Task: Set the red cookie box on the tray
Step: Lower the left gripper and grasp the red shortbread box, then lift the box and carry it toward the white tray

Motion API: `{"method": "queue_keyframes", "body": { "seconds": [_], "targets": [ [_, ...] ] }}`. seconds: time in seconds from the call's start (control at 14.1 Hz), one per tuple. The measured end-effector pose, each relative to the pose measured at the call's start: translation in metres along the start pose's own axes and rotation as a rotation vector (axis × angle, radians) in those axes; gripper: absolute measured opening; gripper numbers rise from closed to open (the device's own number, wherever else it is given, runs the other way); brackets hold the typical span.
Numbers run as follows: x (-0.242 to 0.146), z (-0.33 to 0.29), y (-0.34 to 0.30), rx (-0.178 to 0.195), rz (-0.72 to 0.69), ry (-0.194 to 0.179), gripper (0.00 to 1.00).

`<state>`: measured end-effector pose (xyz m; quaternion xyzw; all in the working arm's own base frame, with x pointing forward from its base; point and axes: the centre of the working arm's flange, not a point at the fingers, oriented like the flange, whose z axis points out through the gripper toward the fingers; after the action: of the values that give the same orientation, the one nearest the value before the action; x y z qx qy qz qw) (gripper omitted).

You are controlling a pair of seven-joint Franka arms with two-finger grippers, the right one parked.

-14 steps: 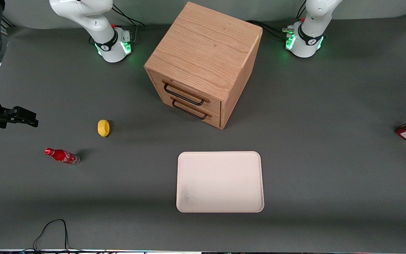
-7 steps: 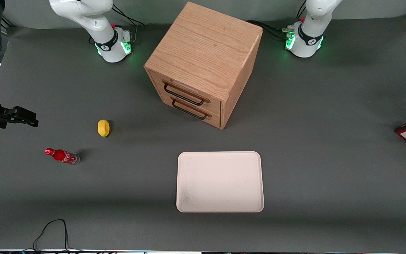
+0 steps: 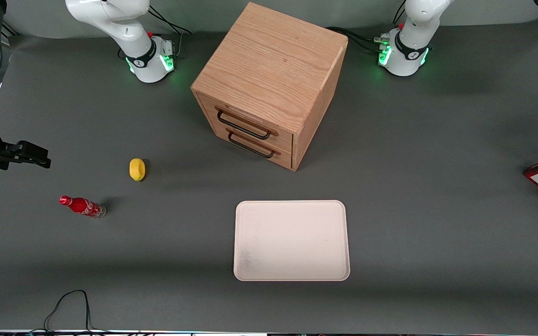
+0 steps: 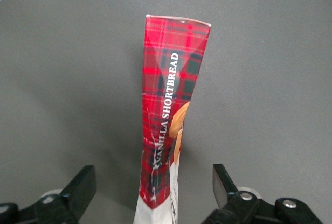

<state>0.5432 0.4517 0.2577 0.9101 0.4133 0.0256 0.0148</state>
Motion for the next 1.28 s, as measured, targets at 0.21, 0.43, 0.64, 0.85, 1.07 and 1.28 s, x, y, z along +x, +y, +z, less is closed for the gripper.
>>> {"method": "queue_keyframes", "body": {
  "seconds": [0.21,0.43,0.64,0.85,1.07,1.28],
  "targets": [
    [0.000,0.003,0.000,0.000,0.000,-0.003,0.96],
    [0.002,0.000,0.000,-0.002,0.000,0.005,0.62],
    [0.005,-0.005,0.001,-0.003,0.000,0.015,0.30],
    [0.006,-0.006,0.002,-0.004,0.001,0.015,0.02],
    [0.012,-0.033,0.004,0.003,0.002,-0.024,0.02],
    [0.017,-0.110,0.004,0.013,0.001,-0.054,0.02]
  ]
}}
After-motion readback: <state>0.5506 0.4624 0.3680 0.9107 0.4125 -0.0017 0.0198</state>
